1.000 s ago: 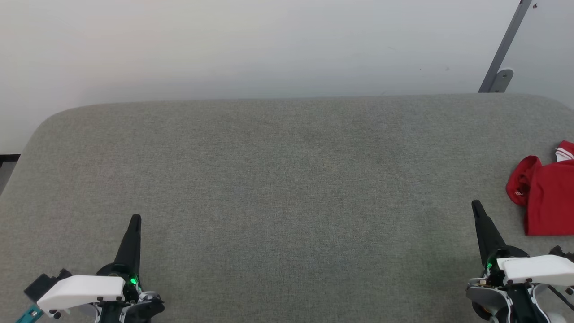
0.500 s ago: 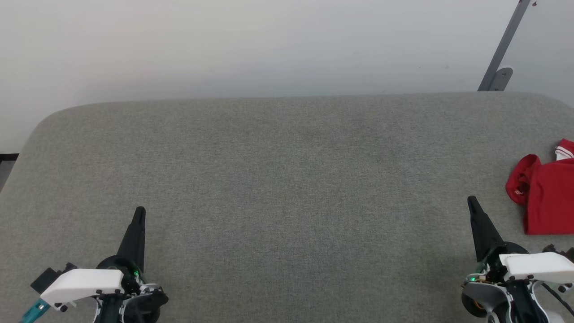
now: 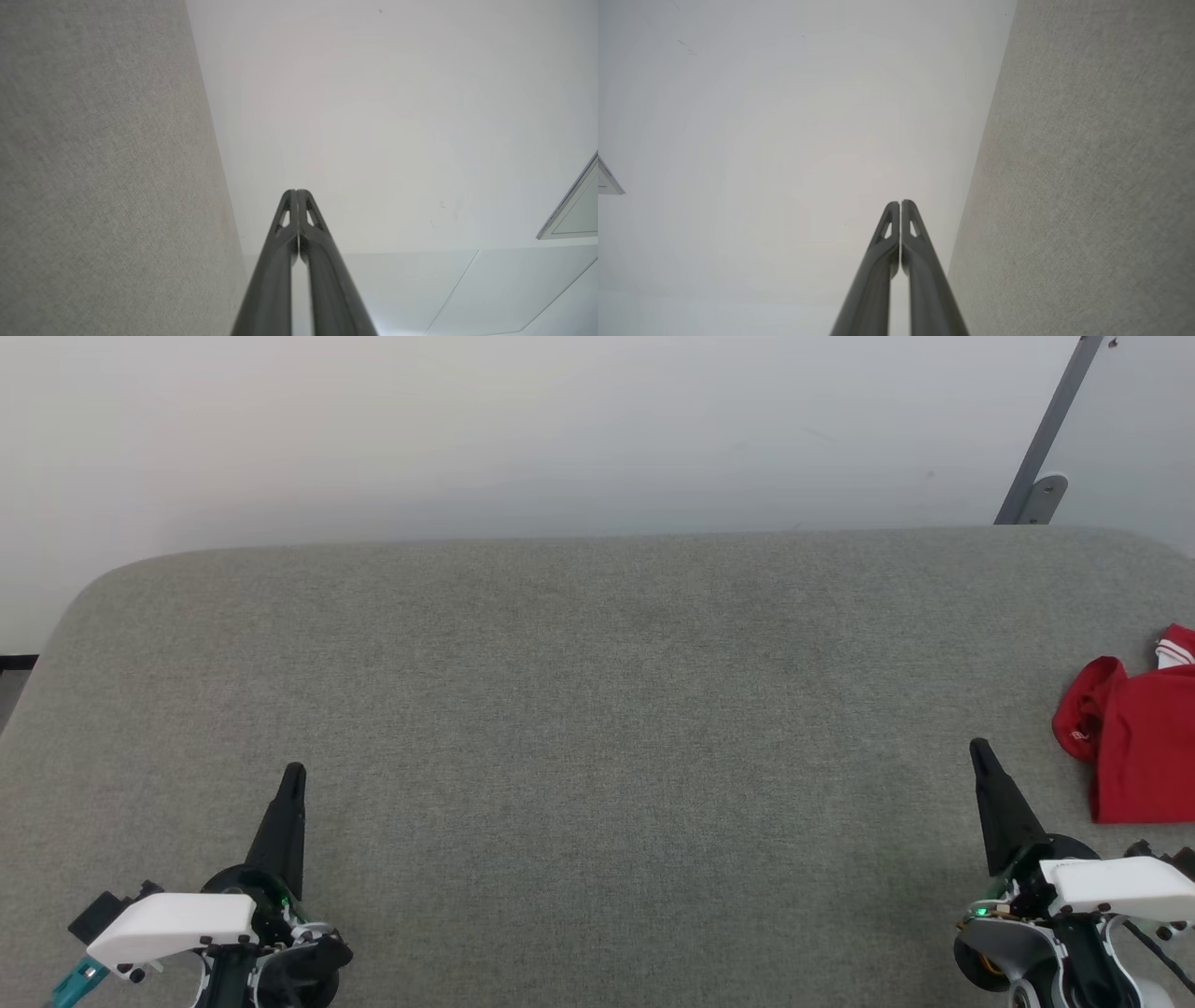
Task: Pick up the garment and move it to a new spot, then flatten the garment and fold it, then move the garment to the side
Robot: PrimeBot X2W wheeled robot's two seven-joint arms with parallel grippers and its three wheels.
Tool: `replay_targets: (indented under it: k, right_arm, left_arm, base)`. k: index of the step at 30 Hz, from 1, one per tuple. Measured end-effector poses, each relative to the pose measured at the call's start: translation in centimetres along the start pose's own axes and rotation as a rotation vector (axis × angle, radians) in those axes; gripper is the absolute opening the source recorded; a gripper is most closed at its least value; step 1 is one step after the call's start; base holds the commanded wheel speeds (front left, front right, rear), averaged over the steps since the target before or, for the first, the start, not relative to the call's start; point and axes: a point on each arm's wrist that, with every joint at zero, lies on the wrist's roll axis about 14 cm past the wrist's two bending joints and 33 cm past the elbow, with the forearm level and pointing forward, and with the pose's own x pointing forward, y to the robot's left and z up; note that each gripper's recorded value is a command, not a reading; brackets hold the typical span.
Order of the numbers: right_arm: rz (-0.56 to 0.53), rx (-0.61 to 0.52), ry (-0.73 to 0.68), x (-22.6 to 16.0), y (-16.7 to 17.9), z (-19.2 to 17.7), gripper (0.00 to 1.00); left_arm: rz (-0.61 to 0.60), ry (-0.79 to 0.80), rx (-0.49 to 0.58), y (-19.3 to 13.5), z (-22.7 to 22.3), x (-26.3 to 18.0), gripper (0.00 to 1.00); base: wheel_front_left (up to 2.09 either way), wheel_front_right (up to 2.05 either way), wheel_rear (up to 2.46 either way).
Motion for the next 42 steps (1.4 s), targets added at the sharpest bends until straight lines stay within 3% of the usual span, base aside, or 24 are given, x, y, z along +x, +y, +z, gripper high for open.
replay_targets:
  k: [42]
  right_arm:
    - [0.0, 0.0, 0.001, 0.0, 0.0, -0.02, 0.0]
  left_arm:
    - [0.0, -0.001, -0.002, 0.0, -0.01, 0.0, 0.0]
  base:
    - [0.0, 0.0, 0.0]
